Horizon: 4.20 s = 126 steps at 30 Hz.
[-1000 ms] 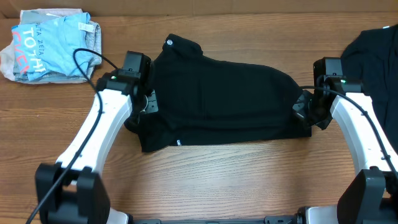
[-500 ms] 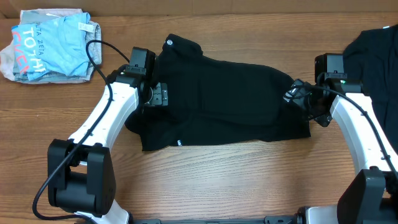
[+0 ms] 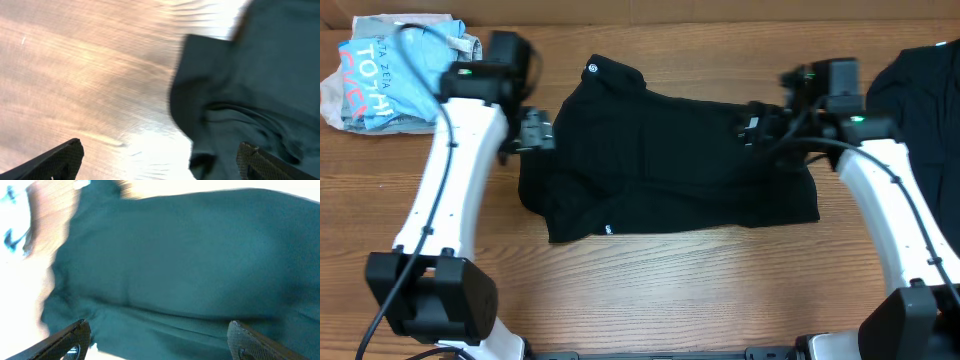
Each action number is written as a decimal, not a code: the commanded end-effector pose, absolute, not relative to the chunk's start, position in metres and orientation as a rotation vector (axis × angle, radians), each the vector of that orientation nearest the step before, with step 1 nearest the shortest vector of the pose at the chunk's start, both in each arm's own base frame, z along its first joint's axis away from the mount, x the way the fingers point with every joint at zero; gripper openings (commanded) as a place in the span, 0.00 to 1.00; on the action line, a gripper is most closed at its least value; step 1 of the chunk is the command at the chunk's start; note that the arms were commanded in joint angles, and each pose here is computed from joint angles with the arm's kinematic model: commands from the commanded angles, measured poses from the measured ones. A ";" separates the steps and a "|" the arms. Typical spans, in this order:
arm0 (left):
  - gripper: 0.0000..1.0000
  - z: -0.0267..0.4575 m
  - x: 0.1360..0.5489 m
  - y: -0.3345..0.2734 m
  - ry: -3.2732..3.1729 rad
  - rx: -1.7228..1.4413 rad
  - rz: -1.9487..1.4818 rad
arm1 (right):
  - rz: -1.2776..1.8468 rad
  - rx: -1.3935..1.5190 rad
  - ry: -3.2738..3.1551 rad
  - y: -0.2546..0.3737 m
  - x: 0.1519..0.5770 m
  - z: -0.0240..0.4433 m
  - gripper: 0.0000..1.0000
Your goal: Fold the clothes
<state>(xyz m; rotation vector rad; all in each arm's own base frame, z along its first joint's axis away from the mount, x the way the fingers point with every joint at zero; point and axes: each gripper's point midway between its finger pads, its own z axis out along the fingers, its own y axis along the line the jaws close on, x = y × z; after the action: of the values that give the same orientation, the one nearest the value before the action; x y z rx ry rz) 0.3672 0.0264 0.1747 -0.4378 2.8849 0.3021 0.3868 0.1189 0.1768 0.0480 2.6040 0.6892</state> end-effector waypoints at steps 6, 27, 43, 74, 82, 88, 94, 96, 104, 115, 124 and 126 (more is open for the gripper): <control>1.00 0.175 0.354 0.080 2.855 -0.862 -0.019 | 0.639 -0.460 2.513 0.245 0.369 0.167 0.89; 1.00 0.175 0.349 0.089 2.878 -0.825 -0.081 | 0.593 -0.725 2.571 0.325 0.338 0.091 0.67; 1.00 0.175 0.346 0.088 2.888 -0.829 -0.081 | 0.626 -0.841 2.577 0.356 0.314 0.067 0.78; 1.00 0.175 0.347 0.088 2.884 -0.828 -0.081 | 0.453 -0.917 2.493 0.353 0.338 0.044 0.56; 1.00 0.175 0.349 0.089 2.878 -0.825 -0.081 | 0.451 -0.915 2.465 0.357 0.344 0.044 0.48; 1.00 0.175 0.349 0.089 2.877 -0.825 -0.081 | 0.454 -0.914 2.460 0.358 0.345 0.044 0.41; 1.00 0.175 0.349 0.089 2.878 -0.826 -0.081 | 0.467 -0.924 2.484 0.358 0.339 0.037 0.41; 1.00 0.175 0.349 0.089 2.878 -0.825 -0.081 | 0.472 -0.930 2.496 0.358 0.338 0.032 0.42; 1.00 0.175 0.349 0.089 2.878 -0.825 -0.081 | 0.466 -0.923 2.483 0.360 0.341 0.032 0.17; 1.00 0.175 0.349 0.089 2.879 -0.826 -0.082 | 0.310 -0.776 2.394 0.344 0.393 0.061 0.04; 1.00 0.177 0.362 0.050 2.903 -0.577 -0.298 | 0.254 -0.660 2.326 0.326 0.429 0.077 0.12; 1.00 0.176 0.365 0.036 2.908 -0.522 -0.319 | 0.254 -0.660 2.327 0.326 0.429 0.077 0.65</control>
<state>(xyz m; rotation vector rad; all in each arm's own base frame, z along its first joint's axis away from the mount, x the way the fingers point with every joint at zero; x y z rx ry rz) 0.3572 0.0630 0.1710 -0.6867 2.9029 -0.2194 0.4175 0.3255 0.0672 -0.6850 2.3599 0.2781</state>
